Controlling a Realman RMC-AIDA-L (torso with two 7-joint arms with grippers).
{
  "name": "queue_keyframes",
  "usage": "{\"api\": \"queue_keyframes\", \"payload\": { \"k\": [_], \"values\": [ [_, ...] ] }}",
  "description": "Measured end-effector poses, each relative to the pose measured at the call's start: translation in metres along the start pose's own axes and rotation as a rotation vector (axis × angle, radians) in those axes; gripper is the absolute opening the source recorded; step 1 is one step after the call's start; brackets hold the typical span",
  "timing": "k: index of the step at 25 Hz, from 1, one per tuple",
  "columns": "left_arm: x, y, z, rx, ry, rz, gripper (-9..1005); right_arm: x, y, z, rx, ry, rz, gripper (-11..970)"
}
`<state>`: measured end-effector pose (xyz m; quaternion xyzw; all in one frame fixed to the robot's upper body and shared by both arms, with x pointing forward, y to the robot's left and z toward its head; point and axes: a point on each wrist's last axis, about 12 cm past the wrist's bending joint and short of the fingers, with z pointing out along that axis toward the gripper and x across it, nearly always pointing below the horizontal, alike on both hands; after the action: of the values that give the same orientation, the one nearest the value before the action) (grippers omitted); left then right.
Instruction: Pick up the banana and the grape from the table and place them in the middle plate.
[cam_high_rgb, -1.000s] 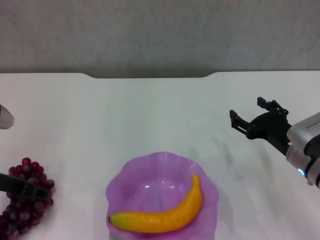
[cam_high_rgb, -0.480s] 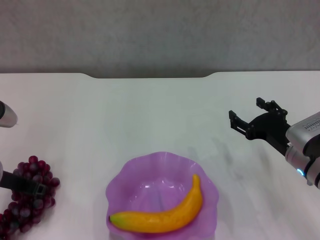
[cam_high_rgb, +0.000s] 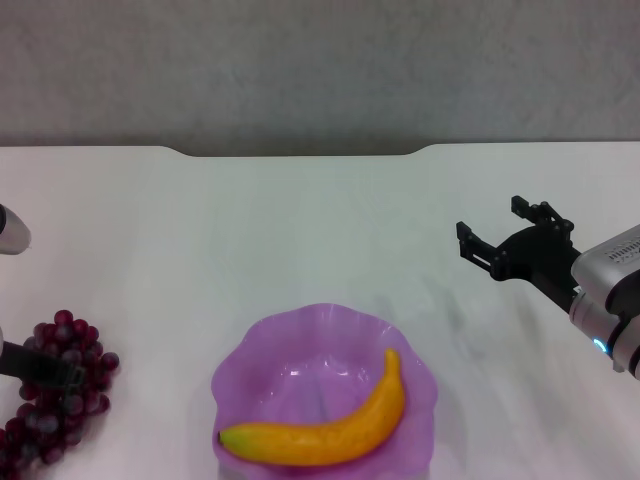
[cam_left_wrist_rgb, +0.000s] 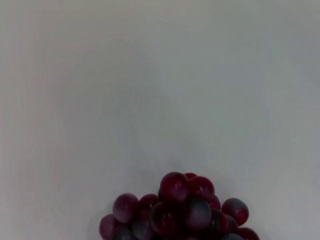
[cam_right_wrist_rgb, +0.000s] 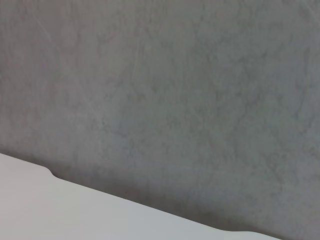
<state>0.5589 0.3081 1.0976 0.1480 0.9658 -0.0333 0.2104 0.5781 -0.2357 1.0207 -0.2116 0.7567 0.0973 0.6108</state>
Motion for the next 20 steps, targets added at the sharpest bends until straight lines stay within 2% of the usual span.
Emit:
{"api": "queue_keyframes", "payload": {
  "k": [20],
  "values": [
    [0.0042, 0.0044, -0.0044, -0.02, -0.038, -0.019, 183, 0.0003, 0.0001, -0.0003, -0.001, 0.0, -0.002, 879]
  ]
}}
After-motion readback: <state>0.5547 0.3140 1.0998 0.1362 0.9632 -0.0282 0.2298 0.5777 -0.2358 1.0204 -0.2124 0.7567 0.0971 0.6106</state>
